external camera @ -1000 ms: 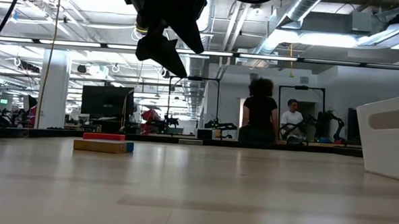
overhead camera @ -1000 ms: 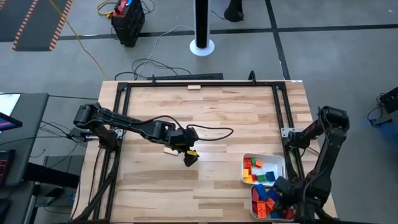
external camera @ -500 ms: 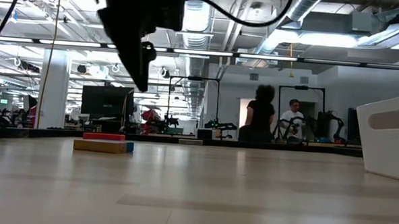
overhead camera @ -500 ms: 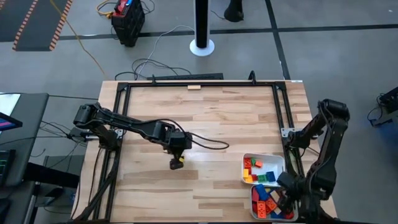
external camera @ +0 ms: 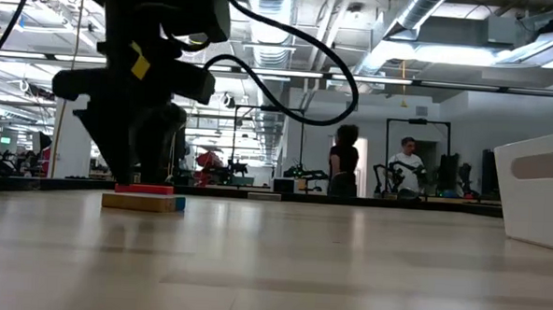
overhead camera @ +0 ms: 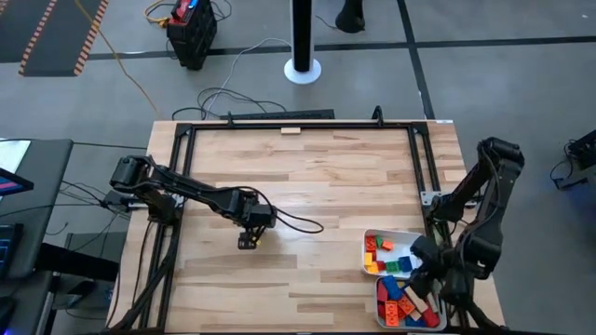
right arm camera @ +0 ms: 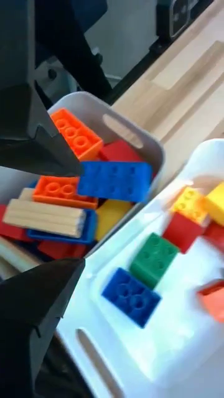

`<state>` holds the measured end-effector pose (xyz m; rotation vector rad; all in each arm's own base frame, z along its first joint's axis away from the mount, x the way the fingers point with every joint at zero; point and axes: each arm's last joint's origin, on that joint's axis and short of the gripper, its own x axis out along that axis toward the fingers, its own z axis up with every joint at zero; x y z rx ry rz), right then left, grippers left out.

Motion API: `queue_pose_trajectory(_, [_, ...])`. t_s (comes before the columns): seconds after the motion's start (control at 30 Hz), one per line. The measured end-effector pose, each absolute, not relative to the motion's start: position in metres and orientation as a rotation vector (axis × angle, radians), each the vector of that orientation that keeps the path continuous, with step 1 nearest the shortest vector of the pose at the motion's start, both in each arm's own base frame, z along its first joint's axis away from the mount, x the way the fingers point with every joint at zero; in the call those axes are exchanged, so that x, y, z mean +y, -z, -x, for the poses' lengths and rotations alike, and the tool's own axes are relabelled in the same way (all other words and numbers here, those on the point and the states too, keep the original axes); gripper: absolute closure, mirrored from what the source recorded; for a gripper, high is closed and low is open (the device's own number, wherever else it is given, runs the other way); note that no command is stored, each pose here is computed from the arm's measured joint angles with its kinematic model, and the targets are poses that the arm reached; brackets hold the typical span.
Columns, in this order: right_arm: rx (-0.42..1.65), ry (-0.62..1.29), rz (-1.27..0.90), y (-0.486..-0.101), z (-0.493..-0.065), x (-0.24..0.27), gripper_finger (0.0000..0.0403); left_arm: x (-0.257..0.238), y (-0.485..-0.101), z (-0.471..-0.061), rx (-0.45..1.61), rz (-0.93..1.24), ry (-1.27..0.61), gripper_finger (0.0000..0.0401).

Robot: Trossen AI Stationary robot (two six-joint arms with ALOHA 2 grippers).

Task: Sort blocks by size
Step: Put the big brown block into the gray bin

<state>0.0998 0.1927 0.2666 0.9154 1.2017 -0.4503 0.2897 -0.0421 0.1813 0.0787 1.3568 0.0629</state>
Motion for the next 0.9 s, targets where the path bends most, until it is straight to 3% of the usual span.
queue_pose_trajectory(0.23, [1.178,0.454,-0.896,-0.267,-0.117,0.184,0.0143,-0.042,-0.165,-0.284,1.35,-0.172,0.032,0.0125])
queue_pose_trajectory(0.67, [1.172,0.468,-0.896,-0.267,-0.12,0.181,0.0143,-0.053,-0.165,-0.28,1.346,-0.159,0.035,0.0199])
queue_pose_trajectory(0.9, [1.176,0.457,-0.871,-0.267,-0.12,0.181,0.0143,-0.071,-0.165,-0.276,1.342,-0.187,0.077,0.0209])
